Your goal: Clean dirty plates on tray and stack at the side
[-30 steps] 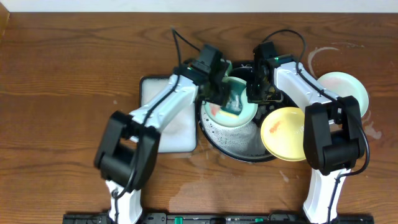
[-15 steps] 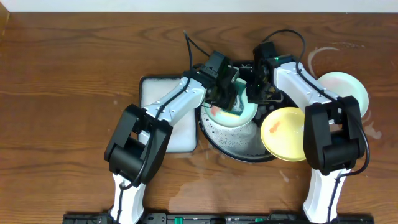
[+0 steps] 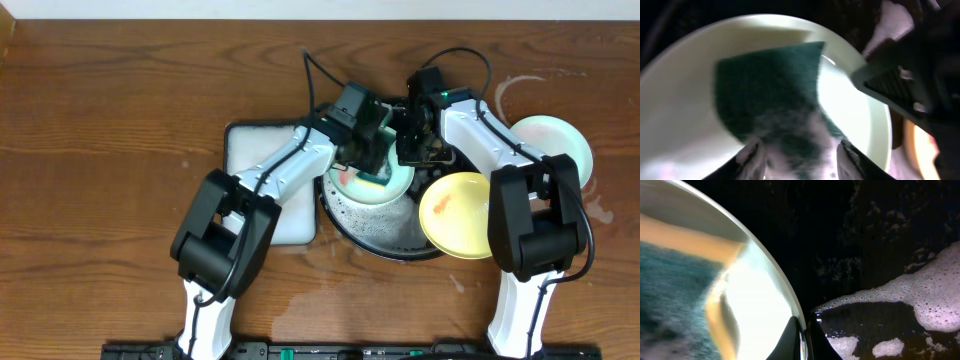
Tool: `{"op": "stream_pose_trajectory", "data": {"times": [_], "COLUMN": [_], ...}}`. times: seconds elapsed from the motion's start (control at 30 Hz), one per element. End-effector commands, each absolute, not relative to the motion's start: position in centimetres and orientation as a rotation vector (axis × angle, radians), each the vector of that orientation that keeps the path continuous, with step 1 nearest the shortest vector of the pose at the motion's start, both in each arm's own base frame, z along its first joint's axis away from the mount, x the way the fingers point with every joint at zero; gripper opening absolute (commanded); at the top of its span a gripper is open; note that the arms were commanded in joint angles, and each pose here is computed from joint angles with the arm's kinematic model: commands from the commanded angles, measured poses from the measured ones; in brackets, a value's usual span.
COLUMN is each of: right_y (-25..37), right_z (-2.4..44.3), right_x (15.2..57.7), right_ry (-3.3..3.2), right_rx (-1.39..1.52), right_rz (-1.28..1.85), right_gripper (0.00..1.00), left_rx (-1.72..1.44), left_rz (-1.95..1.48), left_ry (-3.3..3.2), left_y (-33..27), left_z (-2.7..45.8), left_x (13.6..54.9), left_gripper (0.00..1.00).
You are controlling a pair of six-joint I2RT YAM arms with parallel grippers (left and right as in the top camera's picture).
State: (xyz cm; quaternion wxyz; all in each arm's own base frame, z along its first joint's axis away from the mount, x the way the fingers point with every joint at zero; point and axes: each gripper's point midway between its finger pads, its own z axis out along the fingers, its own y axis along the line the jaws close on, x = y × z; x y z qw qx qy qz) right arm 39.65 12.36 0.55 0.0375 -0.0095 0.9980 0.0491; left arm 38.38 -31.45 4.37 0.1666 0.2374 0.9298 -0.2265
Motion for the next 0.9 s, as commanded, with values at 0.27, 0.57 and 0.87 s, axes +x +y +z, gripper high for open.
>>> {"op": "stream_pose_trajectory", "data": {"times": [0.27, 0.57, 0.87], "right_y": [11.5, 11.5, 11.5], "right_z": [-1.1, -1.1, -1.1], "right_x": [38.6, 38.6, 38.6], "right_ry": [3.118, 3.12, 3.12], "right_rx": [0.015, 0.015, 0.015], "right_rz": [0.115, 0.114, 0.114], "right_gripper": [0.01, 0.01, 0.01], "left_rx": [0.694, 0.683, 0.618], "left_rz": [-0.497, -0.449, -0.47], "left_ry": [2.702, 2.711, 2.714], "left_y": [-30.6, -29.9, -30.2], "left_z": [1.9, 1.1, 1.0], "left_x": [37.4, 37.3, 37.7], "left_gripper": [0.35, 0.38, 0.24]}}
